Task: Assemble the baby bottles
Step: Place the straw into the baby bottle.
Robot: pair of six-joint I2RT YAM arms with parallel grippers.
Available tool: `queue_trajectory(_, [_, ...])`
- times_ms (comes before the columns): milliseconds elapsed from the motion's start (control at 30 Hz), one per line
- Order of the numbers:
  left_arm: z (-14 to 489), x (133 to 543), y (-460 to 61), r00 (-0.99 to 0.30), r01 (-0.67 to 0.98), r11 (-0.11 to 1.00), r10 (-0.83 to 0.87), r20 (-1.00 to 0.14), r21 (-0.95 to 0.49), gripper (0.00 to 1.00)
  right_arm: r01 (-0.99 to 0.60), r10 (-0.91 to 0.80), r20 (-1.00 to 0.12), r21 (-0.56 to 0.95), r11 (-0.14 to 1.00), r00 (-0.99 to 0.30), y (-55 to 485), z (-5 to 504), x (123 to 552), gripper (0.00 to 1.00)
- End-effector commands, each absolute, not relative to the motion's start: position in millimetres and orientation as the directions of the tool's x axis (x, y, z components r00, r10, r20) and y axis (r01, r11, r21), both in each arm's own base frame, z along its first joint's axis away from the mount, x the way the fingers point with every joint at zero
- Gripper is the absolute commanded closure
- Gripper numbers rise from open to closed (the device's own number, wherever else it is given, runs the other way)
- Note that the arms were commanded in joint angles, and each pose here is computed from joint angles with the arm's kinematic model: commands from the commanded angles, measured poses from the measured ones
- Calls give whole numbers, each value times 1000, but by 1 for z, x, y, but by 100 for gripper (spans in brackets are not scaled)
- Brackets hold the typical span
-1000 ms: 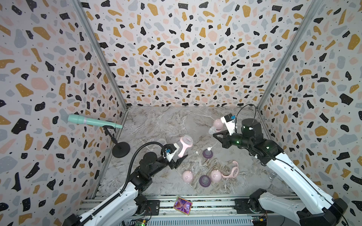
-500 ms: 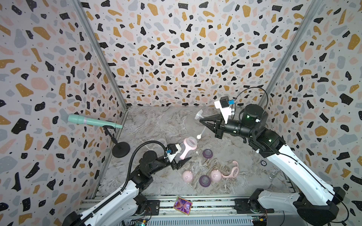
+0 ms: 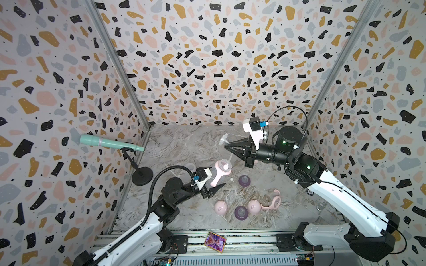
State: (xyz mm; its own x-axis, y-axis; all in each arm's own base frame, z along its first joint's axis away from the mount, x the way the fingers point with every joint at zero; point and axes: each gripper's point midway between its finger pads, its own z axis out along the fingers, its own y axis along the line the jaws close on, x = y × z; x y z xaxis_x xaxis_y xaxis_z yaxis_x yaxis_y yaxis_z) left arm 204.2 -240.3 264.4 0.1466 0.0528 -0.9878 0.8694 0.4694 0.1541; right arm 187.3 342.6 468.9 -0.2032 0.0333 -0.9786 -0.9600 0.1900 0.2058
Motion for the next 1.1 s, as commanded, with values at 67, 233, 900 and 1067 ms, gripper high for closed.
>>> queue_trajectory(67, [297,199,-239,231,859,473,-23,-973,193,70,-963,66,-980,199,179,-190,345,475,183,100])
queue_trajectory(233, [301,195,-239,240,864,463,-35,-970,197,70,-960,67,-977,213,180,-204,347,469,185,100])
queue_trajectory(900, [290,197,-241,226,866,460,-10,-974,196,71,-966,83,-979,198,167,-186,350,475,185,100])
queue_trajectory(1067, [295,197,-239,241,858,472,-22,-970,203,71,-964,77,-976,214,156,-204,354,469,186,100])
